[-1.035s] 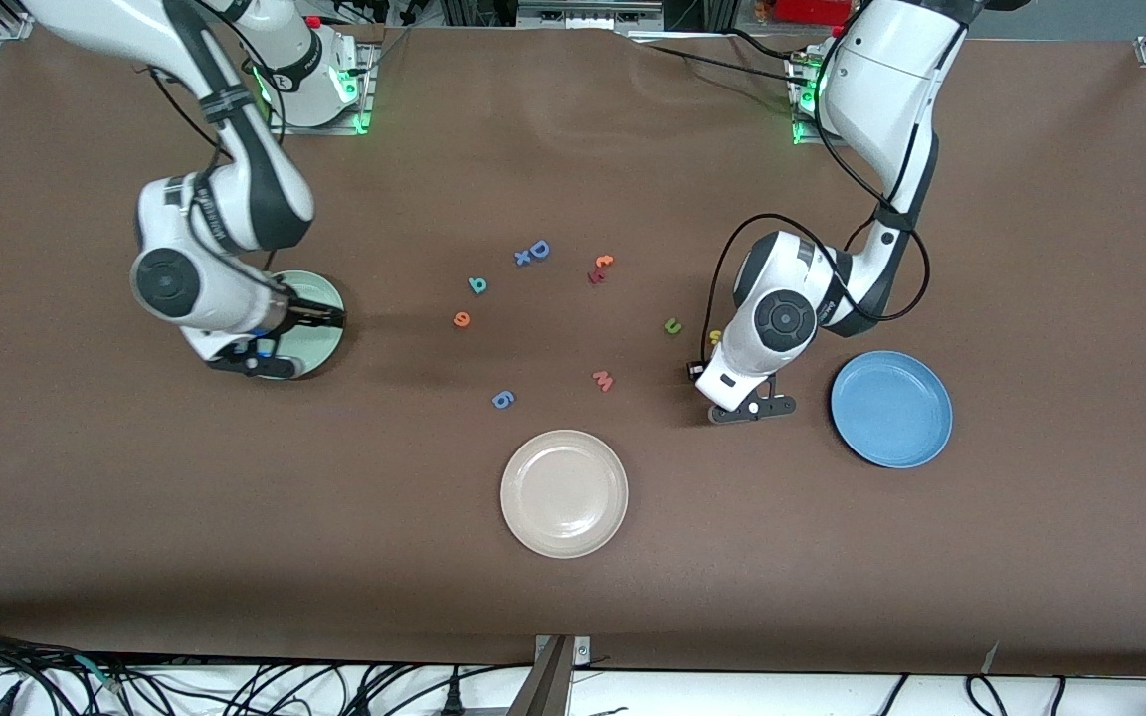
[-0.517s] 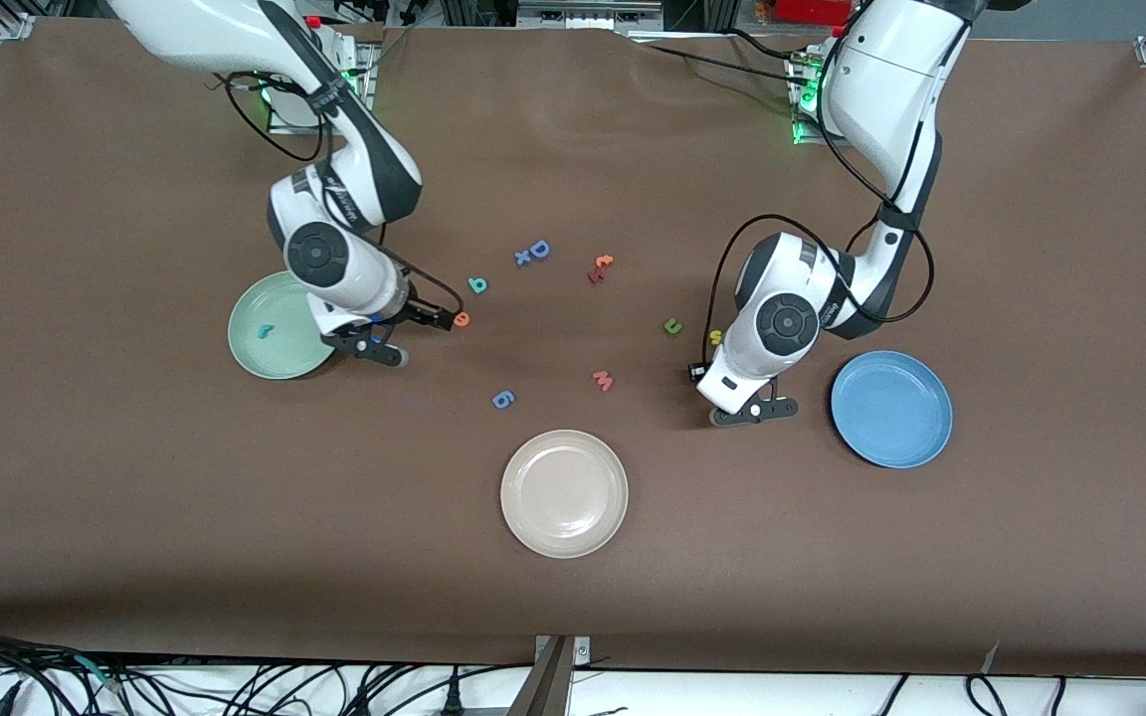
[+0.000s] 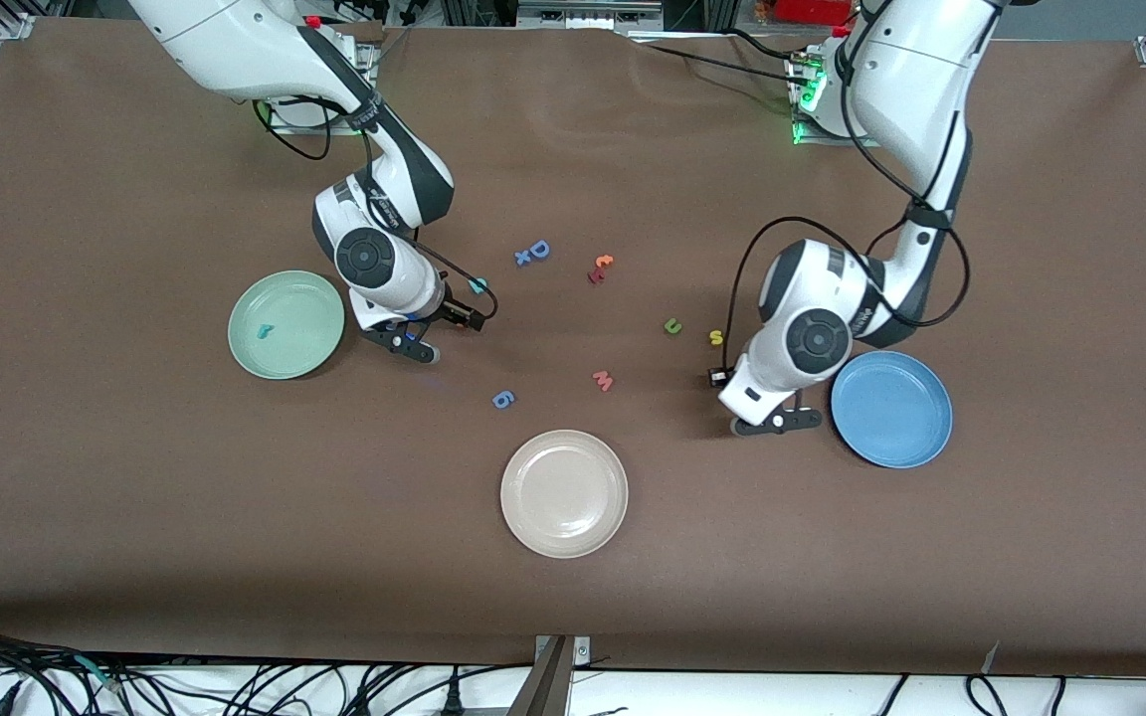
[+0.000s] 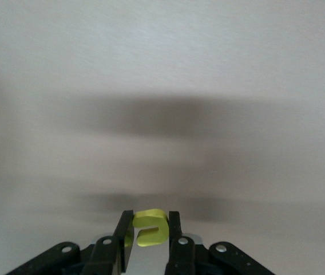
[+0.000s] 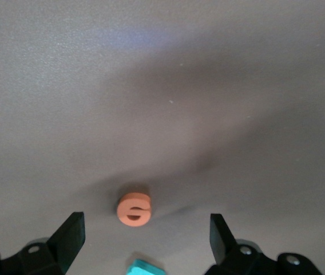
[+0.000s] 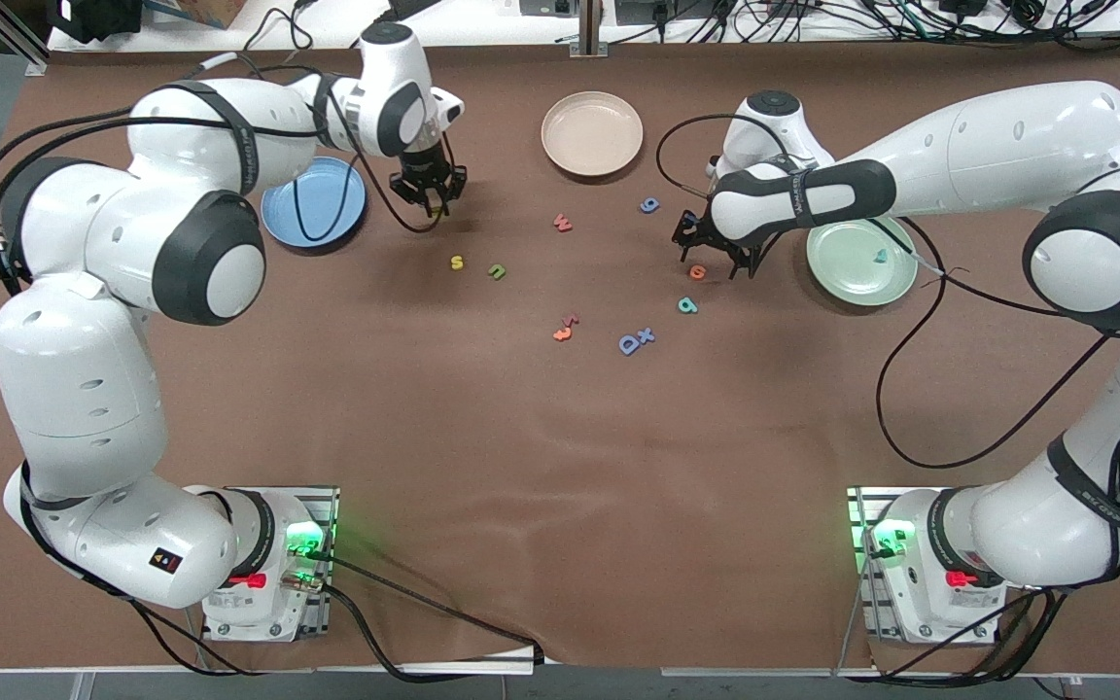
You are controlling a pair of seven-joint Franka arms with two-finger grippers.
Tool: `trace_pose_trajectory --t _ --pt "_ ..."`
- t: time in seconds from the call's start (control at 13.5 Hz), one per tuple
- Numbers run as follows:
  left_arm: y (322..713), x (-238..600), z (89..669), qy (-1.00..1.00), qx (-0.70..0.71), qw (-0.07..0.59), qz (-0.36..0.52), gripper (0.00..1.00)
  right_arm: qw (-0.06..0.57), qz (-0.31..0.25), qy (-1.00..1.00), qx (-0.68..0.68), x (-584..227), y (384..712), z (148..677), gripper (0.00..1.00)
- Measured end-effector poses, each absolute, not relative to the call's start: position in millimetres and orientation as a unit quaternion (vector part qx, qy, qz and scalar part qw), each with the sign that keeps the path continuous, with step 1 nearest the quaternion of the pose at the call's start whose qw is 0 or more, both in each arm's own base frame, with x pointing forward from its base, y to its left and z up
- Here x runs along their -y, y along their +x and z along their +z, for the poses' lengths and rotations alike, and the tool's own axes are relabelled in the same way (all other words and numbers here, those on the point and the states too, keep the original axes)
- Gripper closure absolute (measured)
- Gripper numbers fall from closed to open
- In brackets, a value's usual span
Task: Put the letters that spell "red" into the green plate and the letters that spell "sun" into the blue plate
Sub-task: 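Grasp the orange letter with the right gripper while the left gripper carries u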
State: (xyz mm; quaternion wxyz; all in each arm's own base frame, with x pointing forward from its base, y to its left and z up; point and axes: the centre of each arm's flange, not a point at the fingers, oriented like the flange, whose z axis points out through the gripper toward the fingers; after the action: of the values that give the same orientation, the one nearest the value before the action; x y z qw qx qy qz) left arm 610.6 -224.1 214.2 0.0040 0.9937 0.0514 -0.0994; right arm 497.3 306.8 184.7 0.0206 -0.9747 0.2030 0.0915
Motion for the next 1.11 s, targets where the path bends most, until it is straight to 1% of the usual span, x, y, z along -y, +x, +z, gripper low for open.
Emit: trace_pose_trajectory --t 0.15,0.22,0.3,0.37,0.44,0.52,0.67,0.81,0.89,1.03,1.11 --pt "617.4 191.3 225.1 0.994 -0.012 -0.010 -0.111 0.71 0.022 0.091 -0.975 -0.202 -313.1 493.7 180.4 0.05" --pt "620.7 174.8 231.3 0.993 0.006 -0.022 -0.113 0.71 0.022 0.091 -0.975 -0.202 -314.5 492.7 179.6 0.15" --pt "623.5 158.0 238.1 0.993 0.021 -0.027 -0.117 0.71 0.022 0.092 -0.975 -0.203 -314.6 492.4 179.0 0.28" --pt "626.2 140.7 243.5 0.992 0.037 -0.026 -0.122 0.71 0.021 0.092 -0.974 -0.204 -314.2 492.3 177.9 0.34" --pt "629.5 121.9 247.7 0.991 0.051 -0.021 -0.124 0.71 0.021 0.094 -0.974 -0.204 -313.9 492.0 176.4 0.35" --pt "633.0 101.2 250.2 0.990 0.064 -0.015 -0.125 0.71 0.020 0.095 -0.974 -0.204 -313.8 491.7 174.7 0.41" --pt "636.8 64.2 250.3 0.989 0.072 -0.007 -0.128 0.71 0.023 0.093 -0.974 -0.205 -313.8 492.1 171.6 0.41" --pt "635.9 48.2 246.7 0.989 0.071 -0.007 -0.133 0.71 0.026 0.091 -0.974 -0.206 -314.1 492.6 169.7 0.43" --pt "635.3 47.7 244.1 0.988 0.075 -0.013 -0.136 0.71 0.027 0.090 -0.974 -0.206 -314.6 492.9 170.2 0.47" --pt "635.0 49.8 238.4 0.986 0.084 -0.023 -0.139 0.71 0.029 0.087 -0.974 -0.205 -316.1 493.9 172.4 0.65" --pt "636.3 50.0 235.5 0.986 0.084 -0.024 -0.139 0.71 0.029 0.087 -0.974 -0.205 -316.0 493.9 172.4 0.66"
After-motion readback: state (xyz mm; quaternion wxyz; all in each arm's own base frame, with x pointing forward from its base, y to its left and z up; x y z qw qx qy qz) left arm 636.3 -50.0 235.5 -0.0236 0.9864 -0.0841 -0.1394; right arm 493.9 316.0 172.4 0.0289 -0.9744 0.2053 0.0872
